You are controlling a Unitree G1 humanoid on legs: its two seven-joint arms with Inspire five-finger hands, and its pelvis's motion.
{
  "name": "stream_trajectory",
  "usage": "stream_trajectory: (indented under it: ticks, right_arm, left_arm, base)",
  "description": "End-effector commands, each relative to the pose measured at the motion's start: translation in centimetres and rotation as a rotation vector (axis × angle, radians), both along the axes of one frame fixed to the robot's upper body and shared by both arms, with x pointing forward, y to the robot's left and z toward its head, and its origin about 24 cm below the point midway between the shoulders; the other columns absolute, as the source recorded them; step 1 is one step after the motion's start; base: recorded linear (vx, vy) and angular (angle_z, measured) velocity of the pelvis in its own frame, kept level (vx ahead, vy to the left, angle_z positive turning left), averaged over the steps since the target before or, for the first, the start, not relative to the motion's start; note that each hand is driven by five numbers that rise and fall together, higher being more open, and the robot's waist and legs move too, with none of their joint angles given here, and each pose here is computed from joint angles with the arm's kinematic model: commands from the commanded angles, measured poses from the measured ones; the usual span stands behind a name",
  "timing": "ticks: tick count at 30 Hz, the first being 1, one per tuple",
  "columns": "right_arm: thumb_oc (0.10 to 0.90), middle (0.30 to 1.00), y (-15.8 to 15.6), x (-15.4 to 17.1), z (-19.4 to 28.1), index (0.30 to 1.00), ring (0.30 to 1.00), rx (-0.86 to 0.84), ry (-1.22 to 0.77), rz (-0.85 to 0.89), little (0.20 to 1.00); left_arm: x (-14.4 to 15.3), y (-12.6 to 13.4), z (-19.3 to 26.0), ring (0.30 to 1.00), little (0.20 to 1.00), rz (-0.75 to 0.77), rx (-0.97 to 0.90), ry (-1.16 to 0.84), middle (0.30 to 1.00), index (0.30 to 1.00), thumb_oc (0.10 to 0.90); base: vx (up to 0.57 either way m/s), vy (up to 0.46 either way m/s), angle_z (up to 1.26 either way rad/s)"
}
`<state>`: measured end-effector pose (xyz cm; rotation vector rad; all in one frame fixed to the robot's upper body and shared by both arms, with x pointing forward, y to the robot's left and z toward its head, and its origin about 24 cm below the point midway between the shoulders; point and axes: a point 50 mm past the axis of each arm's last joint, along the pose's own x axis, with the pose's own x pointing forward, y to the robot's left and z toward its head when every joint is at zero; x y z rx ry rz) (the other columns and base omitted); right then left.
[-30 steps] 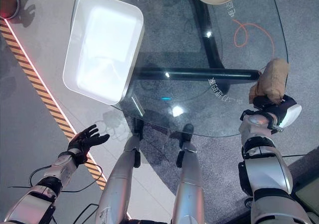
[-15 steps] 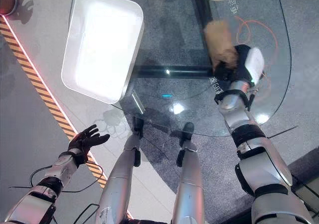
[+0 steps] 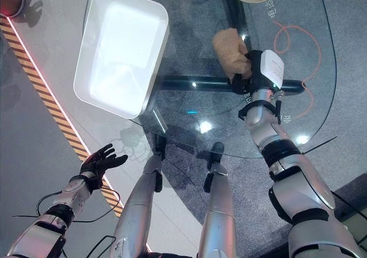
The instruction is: Wipe the table with a cloth and put it in the basket.
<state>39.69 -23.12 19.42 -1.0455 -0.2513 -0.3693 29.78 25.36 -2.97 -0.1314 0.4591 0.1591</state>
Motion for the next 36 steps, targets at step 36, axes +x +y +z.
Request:
stream_trajectory:
  ticks: [36]
  right_arm:
    - [0.1,0.3,11.8,-4.7,-5.7,0.3,0.3,-0.529,0.348,0.833,0.2]
  left_arm:
    - [-1.0,2.6,0.0,0.9,0.9,0.14,-0.016,-0.008,0.9,0.9,0.8]
  base:
    - [0.0,0.0,0.0]
